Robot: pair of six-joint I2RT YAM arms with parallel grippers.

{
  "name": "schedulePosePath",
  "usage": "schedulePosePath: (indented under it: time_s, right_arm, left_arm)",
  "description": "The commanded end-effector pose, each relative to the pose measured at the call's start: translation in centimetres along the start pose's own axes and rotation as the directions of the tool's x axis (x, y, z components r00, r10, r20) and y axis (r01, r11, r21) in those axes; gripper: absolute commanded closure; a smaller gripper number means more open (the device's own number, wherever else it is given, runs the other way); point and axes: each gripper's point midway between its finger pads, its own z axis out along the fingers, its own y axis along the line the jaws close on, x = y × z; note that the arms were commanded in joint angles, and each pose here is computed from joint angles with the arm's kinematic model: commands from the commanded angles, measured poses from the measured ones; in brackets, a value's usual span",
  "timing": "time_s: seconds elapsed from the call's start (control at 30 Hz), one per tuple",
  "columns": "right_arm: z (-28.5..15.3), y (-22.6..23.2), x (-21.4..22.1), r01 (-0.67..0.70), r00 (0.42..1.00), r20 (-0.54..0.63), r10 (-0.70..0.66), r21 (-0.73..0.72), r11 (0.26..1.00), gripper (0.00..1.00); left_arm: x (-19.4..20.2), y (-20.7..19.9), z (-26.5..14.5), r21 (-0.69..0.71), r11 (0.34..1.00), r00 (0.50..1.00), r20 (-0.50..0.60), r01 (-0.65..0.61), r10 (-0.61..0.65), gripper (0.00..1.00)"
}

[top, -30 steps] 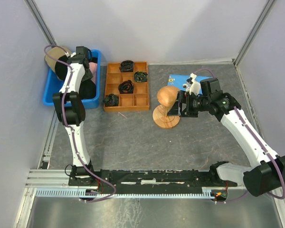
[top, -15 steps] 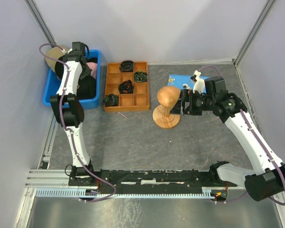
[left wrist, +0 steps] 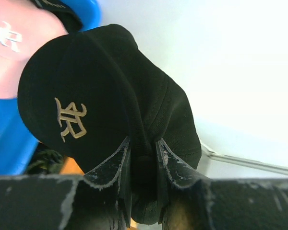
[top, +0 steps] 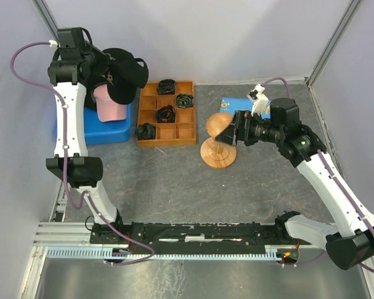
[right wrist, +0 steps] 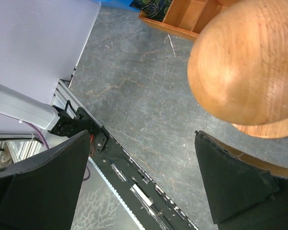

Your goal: Stack the hats

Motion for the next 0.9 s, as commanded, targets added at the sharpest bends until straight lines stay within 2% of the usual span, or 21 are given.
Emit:
schedulePosePath:
  time_s: [0.0, 0.13, 0.23, 0.37, 0.5, 0.67, 0.77, 0.87]
  right_arm:
    - [0.3, 2.6, -3.4, 0.148, 0.983, 0.11, -0.145, -0.021, 0.989, 0.03]
    - [1.2, 3.0, -4.2, 0.24, 0.96, 0.139, -0.242, 0.027, 0.97, 0.04]
    - [1.7, 3.2, -5.3, 0.284, 0.936, 0.208, -0.286, 0.041, 0.958, 0.05]
    - [2.5, 3.4, -6.9, 0.346, 0.89, 0.295, -0.348, 0.061, 0.936, 0.06]
    - [4.2, 3.2, -8.3, 0.41, 0.844, 0.334, -0.419, 0.103, 0.906, 0.08]
    - [6.7, 3.0, -10.6, 0.47, 0.783, 0.384, -0.489, 0.151, 0.87, 0.09]
    - [7.5, 2.6, -11.7, 0.49, 0.75, 0.404, -0.524, 0.194, 0.85, 0.09]
    - [7.6, 2.2, -12.5, 0.494, 0.724, 0.424, -0.544, 0.232, 0.838, 0.08]
  left_arm:
    - [0.0, -5.8, -3.8, 0.22, 0.953, 0.977, -0.095, 0.208, -0.191, 0.97]
    - [1.6, -8.8, -5.6, 0.321, 0.874, 0.925, -0.232, 0.365, -0.301, 0.97]
    - [2.1, -10.9, -6.9, 0.361, 0.802, 0.869, -0.336, 0.475, -0.363, 0.97]
    - [4.3, -14.1, -9.1, 0.369, 0.712, 0.775, -0.495, 0.597, -0.393, 0.97]
    - [6.1, -17.1, -12.2, 0.348, 0.623, 0.668, -0.624, 0.701, -0.404, 0.97]
    - [8.6, -19.0, -16.3, 0.256, 0.577, 0.555, -0.712, 0.776, -0.43, 0.97]
    - [8.9, -19.1, -17.9, 0.229, 0.57, 0.531, -0.722, 0.789, -0.445, 0.97]
    - [8.7, -19.1, -18.7, 0.224, 0.573, 0.528, -0.724, 0.789, -0.444, 0.97]
